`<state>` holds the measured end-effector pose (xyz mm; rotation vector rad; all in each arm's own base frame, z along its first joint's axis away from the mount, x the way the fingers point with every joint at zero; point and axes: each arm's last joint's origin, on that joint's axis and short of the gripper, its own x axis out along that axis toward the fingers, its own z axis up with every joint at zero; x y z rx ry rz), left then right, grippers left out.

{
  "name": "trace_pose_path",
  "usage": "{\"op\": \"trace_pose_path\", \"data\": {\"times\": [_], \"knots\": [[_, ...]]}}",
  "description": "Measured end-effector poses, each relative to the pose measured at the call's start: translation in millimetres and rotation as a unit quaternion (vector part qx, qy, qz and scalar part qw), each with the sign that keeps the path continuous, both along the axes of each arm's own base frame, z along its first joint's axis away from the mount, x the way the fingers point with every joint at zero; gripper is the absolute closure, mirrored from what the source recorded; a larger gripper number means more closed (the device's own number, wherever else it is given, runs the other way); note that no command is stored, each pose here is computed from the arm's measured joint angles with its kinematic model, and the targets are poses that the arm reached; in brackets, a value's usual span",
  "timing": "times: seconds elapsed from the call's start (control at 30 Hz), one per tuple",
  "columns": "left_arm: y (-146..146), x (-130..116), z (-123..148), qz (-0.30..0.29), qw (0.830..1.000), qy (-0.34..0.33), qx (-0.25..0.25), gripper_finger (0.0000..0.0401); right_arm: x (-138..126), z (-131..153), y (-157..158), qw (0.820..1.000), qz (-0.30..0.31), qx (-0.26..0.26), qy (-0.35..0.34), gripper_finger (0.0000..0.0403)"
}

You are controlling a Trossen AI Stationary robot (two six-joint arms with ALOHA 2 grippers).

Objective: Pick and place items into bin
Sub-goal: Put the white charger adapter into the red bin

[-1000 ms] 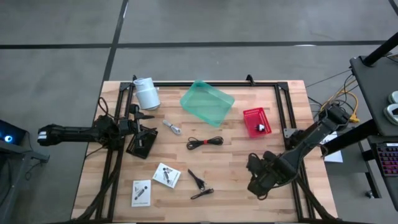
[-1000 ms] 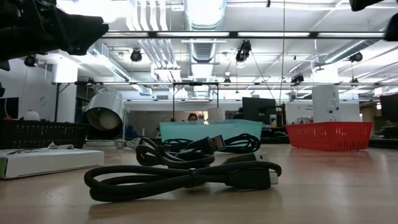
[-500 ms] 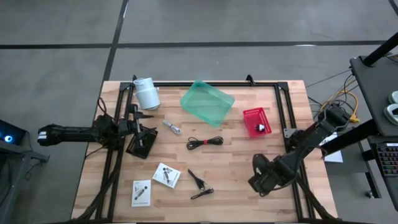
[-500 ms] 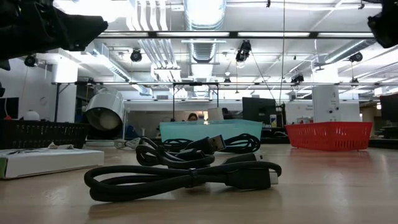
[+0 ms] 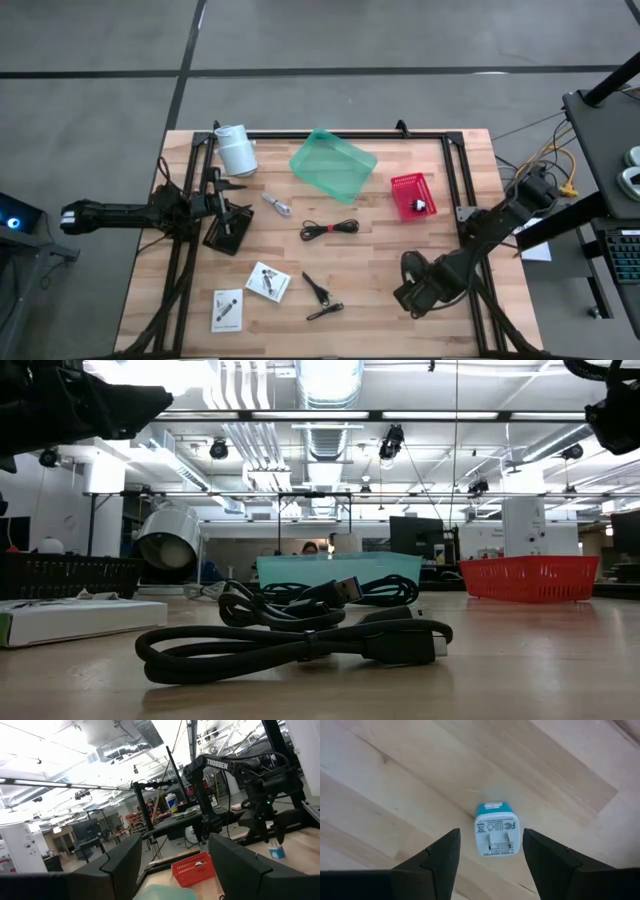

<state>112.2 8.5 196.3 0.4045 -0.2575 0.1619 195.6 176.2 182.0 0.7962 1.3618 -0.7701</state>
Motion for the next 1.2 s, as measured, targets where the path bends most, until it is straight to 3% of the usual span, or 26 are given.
{"op": "trace_pose_path", "data": {"times": [0.37, 0.7, 1.0, 1.2], "knots": [[0.0, 0.0, -0.1, 0.0, 1.0, 0.001, 0.001, 0.0186, 2.4, -16.1, 3.9, 0.999, 0.005, -0.015, 0.029, 0.0202], [0.0, 0.0, -0.1, 0.0, 1.0, 0.0, 0.001, 0.0186, 3.6, -25.3, 6.2, 0.996, 0.063, -0.015, 0.054, 0.0204], [0.0, 0.0, -0.1, 0.0, 1.0, 0.0, 0.001, 0.0186, 5.6, -24.5, 4.1, 0.993, 0.108, -0.026, 0.044, 0.0267], [0.0, -0.2, 0.2, 0.0, 1.0, -0.001, 0.001, 0.0186, 16.5, -22.4, -4.9, 0.977, 0.18, -0.112, -0.018, 0.0267]]}}
